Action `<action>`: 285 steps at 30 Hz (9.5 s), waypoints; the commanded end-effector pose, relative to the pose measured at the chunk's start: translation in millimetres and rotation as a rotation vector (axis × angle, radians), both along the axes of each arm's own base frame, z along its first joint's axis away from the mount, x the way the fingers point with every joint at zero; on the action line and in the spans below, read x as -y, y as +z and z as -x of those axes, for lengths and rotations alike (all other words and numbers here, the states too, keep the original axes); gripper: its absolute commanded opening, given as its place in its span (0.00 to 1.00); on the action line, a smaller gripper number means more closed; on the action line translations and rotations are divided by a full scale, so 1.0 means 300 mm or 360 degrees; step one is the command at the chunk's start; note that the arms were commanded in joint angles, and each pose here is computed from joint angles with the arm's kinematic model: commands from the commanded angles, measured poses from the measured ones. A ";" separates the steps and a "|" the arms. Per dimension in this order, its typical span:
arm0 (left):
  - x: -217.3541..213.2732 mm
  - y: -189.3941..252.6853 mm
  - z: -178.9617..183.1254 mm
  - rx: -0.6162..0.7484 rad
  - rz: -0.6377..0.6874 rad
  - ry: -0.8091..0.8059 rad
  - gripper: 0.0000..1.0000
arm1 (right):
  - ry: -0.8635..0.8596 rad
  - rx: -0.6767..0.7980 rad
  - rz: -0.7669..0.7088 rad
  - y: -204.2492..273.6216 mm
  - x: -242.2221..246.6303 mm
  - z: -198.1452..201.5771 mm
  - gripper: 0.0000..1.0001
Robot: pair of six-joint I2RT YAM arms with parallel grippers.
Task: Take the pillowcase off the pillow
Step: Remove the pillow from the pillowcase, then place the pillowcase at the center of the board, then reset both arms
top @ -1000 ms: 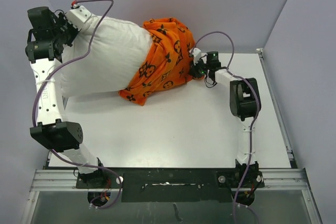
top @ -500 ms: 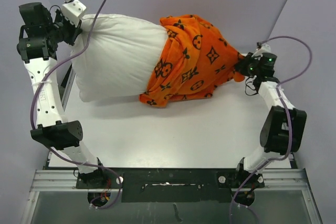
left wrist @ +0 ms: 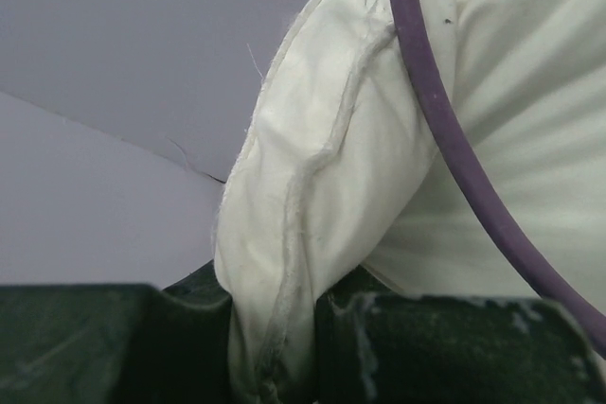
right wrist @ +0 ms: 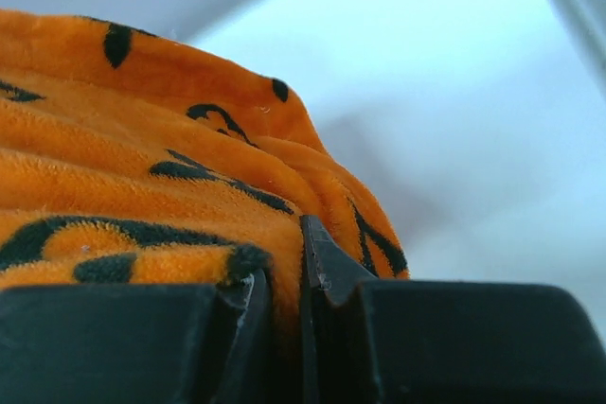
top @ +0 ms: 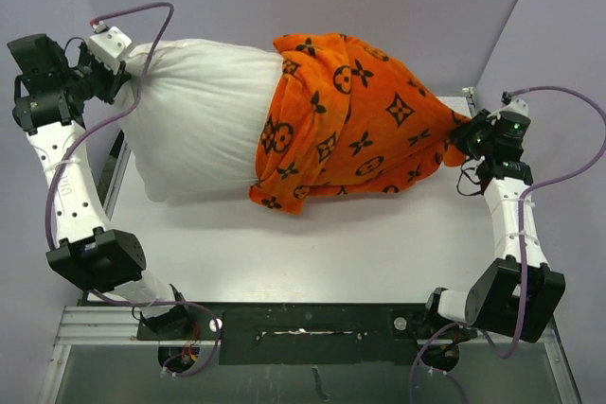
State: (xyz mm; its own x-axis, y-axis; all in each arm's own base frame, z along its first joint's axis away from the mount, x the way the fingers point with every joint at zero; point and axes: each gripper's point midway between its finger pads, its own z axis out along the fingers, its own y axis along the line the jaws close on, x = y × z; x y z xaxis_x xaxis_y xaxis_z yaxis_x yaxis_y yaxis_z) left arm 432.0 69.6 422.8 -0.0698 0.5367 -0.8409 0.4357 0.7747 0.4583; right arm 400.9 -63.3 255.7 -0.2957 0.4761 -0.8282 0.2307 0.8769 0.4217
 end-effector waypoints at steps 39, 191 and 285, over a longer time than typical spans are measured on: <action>0.524 -0.555 0.447 -0.0629 -0.0298 -0.1048 0.98 | 0.0234 -0.0465 0.0408 -0.156 -0.125 -0.137 0.32; -0.211 -0.515 -0.407 0.0141 -0.0707 0.0353 0.00 | -0.0767 0.0022 0.0159 0.193 0.313 0.205 0.00; 0.199 -1.022 0.240 -0.0272 0.1048 0.0381 0.98 | -0.0348 0.0130 0.0814 -0.482 -0.017 0.297 0.98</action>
State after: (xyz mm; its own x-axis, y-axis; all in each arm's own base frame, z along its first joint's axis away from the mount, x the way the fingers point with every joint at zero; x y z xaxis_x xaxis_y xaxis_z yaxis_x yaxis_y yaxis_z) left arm 347.3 19.1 104.8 -0.4547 -0.1872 -0.8707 0.1946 0.9332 -0.3022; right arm 277.4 -50.3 70.2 -0.3925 0.1102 -0.9131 0.3816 0.9228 -0.0527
